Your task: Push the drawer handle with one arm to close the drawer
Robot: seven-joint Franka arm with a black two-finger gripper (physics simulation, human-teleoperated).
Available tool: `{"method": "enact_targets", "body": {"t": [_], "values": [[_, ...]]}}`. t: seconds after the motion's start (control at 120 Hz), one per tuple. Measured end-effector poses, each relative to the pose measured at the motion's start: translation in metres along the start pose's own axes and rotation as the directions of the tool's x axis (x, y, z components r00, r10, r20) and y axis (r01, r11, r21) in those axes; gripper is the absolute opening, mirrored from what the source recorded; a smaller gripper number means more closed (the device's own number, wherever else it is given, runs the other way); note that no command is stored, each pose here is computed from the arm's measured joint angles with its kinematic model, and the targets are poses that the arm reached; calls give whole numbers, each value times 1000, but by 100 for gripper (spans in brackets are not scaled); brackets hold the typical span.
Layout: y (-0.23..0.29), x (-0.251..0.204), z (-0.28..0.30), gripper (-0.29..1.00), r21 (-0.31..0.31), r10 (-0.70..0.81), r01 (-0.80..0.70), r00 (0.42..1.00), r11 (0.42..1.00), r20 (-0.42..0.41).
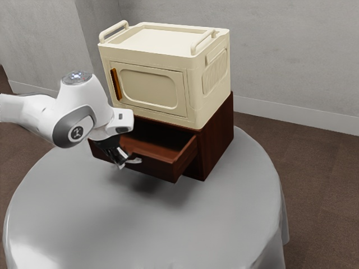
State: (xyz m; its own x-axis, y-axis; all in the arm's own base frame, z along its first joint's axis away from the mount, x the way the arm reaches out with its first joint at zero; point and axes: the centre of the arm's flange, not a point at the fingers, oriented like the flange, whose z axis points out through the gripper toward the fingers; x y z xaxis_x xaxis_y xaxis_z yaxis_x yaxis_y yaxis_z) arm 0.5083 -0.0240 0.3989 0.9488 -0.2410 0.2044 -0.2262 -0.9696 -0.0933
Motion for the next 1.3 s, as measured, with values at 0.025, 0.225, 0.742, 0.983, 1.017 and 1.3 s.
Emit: {"method": "enact_targets", "body": {"t": [0.025, 0.225, 0.742, 0.983, 1.017, 1.3], "values": [[-1, 4, -1, -8, 2, 4, -4, 1000, 1000, -6], [-6, 27, 2, -8, 14, 29, -29, 999, 999, -21], [-13, 74, 17, -8, -6, 9, -10, 997, 1000, -75], [-18, 87, 21, -8, -11, -5, 4, 996, 1000, -93], [-19, 89, 23, -8, -10, -5, 4, 996, 1000, -94], [-21, 107, 31, -8, 2, 8, -8, 995, 1000, -103]]}}
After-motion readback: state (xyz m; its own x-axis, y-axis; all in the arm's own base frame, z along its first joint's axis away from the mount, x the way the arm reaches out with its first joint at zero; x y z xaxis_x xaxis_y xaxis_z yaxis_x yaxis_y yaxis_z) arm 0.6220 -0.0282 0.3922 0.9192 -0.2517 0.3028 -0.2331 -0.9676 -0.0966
